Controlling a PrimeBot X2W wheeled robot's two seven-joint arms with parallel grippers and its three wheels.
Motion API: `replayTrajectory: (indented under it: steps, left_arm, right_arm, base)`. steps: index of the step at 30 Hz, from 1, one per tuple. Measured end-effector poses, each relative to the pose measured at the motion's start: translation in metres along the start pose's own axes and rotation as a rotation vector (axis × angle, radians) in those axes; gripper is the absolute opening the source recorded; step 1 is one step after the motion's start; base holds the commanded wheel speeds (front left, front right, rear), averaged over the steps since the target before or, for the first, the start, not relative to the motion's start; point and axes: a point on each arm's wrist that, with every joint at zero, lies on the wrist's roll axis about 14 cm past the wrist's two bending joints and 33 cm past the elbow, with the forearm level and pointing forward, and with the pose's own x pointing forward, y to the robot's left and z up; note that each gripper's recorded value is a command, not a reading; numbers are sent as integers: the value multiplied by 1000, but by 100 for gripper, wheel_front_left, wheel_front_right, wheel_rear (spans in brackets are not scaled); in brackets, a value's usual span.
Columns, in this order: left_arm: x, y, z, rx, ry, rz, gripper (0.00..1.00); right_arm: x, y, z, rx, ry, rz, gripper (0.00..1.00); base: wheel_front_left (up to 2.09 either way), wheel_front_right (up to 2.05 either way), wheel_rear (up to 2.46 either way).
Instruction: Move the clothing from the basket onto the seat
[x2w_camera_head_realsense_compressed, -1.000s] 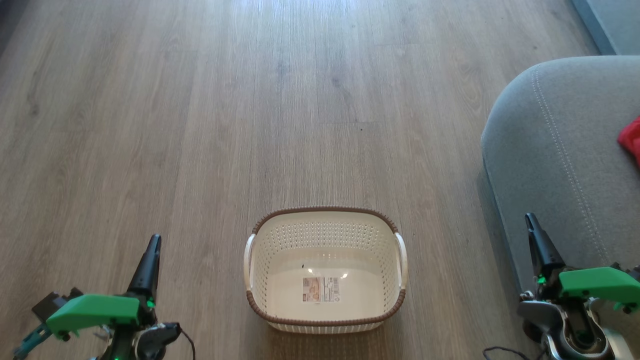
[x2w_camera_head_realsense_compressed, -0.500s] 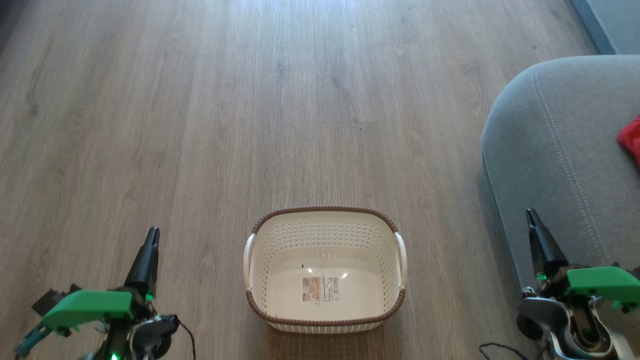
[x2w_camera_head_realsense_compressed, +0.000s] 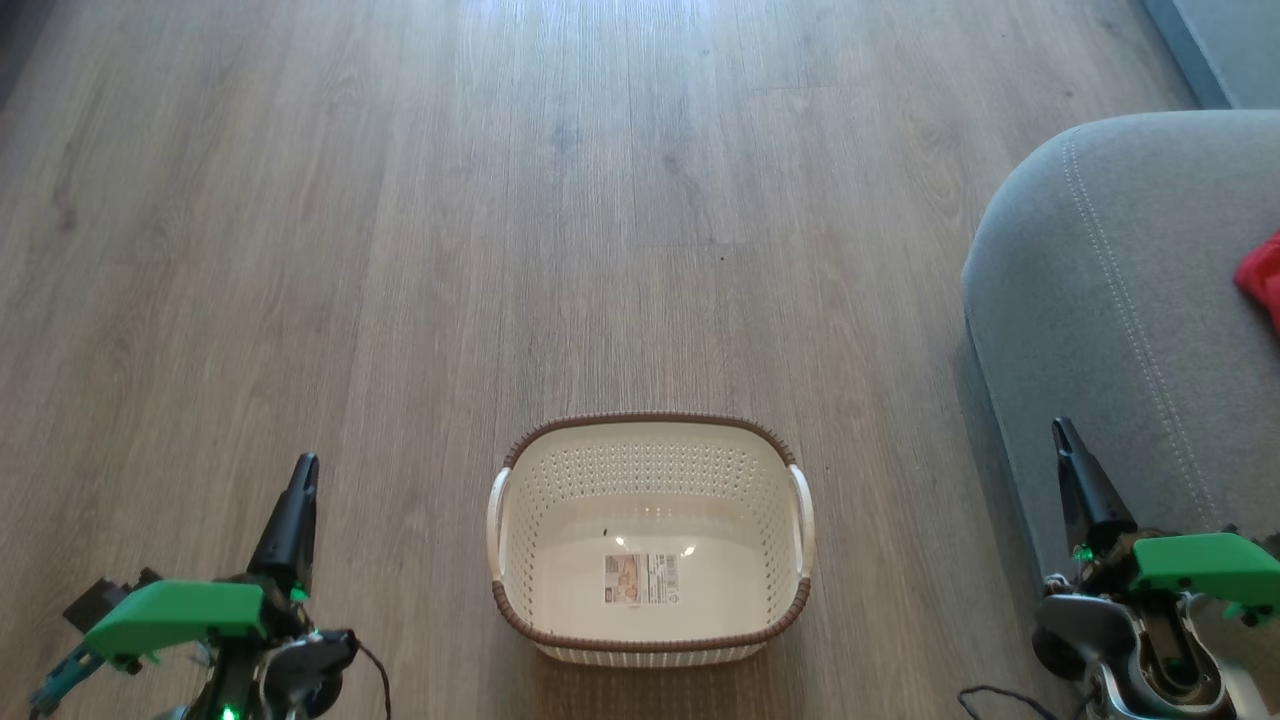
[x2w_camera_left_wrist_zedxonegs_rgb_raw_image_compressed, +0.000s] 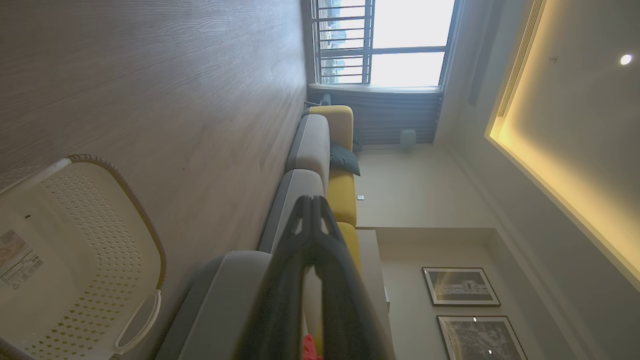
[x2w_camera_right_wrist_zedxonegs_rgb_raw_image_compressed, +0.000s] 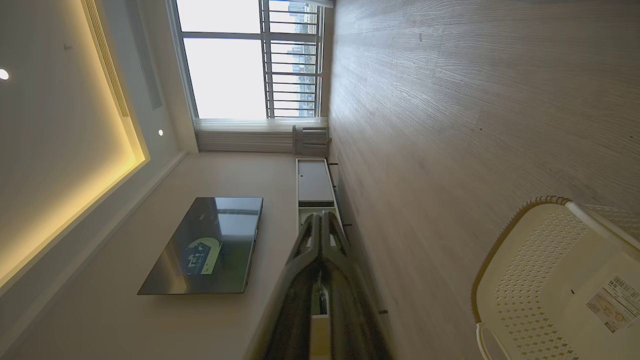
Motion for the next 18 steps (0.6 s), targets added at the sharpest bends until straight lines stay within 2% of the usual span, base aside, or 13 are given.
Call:
replayTrajectory:
  steps: [18]
  left_arm:
    - [0,0,0,0,0,0,0]
  right_arm:
    - [0,0,0,0,0,0,0]
  base:
    - [0,0,0]
